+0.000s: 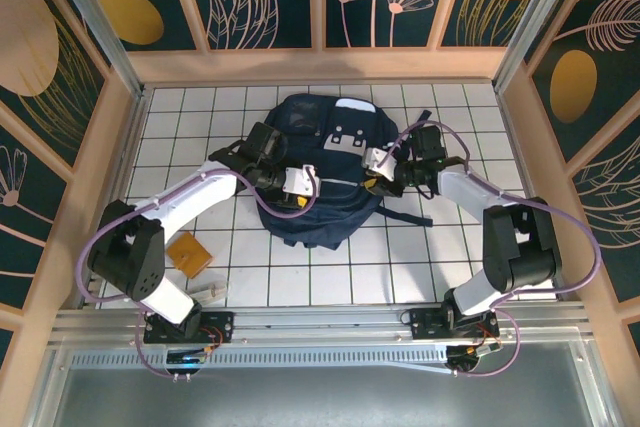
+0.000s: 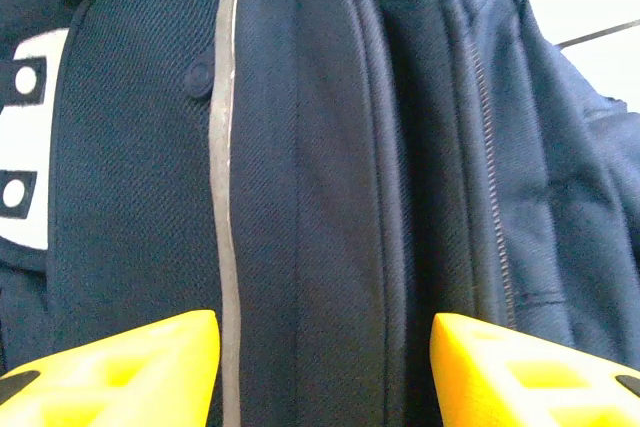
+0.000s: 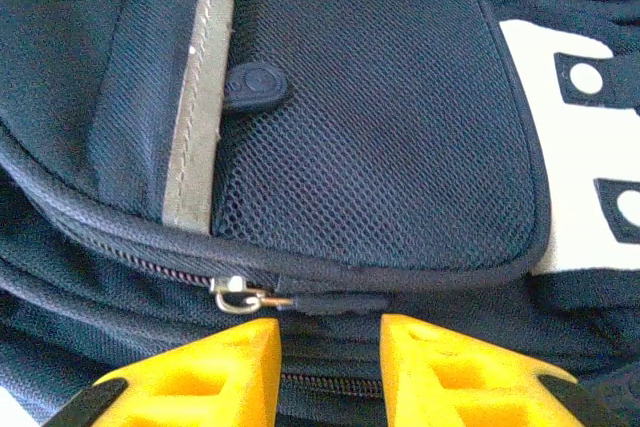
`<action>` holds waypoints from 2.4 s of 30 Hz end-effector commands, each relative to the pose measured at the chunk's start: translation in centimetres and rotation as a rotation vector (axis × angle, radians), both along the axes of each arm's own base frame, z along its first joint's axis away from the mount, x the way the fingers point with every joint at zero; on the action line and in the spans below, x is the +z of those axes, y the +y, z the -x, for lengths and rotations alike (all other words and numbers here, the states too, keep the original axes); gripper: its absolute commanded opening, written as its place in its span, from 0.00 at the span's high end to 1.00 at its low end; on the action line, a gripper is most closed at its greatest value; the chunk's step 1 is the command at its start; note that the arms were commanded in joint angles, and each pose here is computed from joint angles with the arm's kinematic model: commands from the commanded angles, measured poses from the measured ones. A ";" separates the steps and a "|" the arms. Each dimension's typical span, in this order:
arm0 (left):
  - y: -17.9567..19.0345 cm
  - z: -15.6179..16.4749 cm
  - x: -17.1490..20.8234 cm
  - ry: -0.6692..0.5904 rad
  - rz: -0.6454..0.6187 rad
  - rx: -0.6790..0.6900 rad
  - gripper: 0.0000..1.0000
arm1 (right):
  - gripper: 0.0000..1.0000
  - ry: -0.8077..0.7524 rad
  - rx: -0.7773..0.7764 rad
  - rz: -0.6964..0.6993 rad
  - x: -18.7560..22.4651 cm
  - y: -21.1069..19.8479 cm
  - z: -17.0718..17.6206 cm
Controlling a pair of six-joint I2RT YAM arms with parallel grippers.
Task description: Pack the student bag
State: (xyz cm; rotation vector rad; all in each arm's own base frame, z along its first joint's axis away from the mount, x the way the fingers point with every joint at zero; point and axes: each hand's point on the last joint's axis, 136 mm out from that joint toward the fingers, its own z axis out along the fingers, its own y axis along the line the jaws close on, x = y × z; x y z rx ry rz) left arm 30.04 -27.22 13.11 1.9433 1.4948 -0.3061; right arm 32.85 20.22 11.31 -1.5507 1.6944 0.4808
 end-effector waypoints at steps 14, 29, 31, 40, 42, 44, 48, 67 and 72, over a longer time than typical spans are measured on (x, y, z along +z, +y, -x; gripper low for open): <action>2.0 0.5 -5.0 -0.033 -0.126 -0.007 0.38 | 0.61 0.095 0.116 0.095 -5.1 2.0 2.4; 0.1 -0.5 -2.0 0.005 -0.027 0.038 1.00 | 0.84 0.005 0.152 0.139 -3.7 2.2 3.2; -0.2 -0.3 -1.0 0.010 0.008 0.038 1.00 | 0.97 -0.014 0.129 0.098 -2.9 2.1 3.0; -2.1 -1.4 3.5 0.045 0.202 0.153 1.00 | 1.00 -0.024 0.188 0.004 0.8 2.5 5.5; -2.3 -1.9 3.7 0.070 0.208 0.185 1.00 | 1.00 -0.018 0.207 -0.007 1.2 2.5 6.5; -2.2 -2.3 3.4 0.085 0.197 0.212 1.00 | 1.00 -0.012 0.219 -0.011 1.7 2.5 7.2; -2.5 -2.3 2.7 0.104 0.186 0.201 1.00 | 1.00 -0.007 0.249 -0.052 2.7 2.8 8.5; -3.9 -0.2 4.9 0.172 0.302 0.109 1.00 | 0.54 -0.149 -0.051 -0.356 8.4 -0.7 6.6; -4.5 0.0 6.0 0.185 0.343 0.080 1.00 | 0.53 -0.113 -0.111 -0.341 7.0 -2.1 5.4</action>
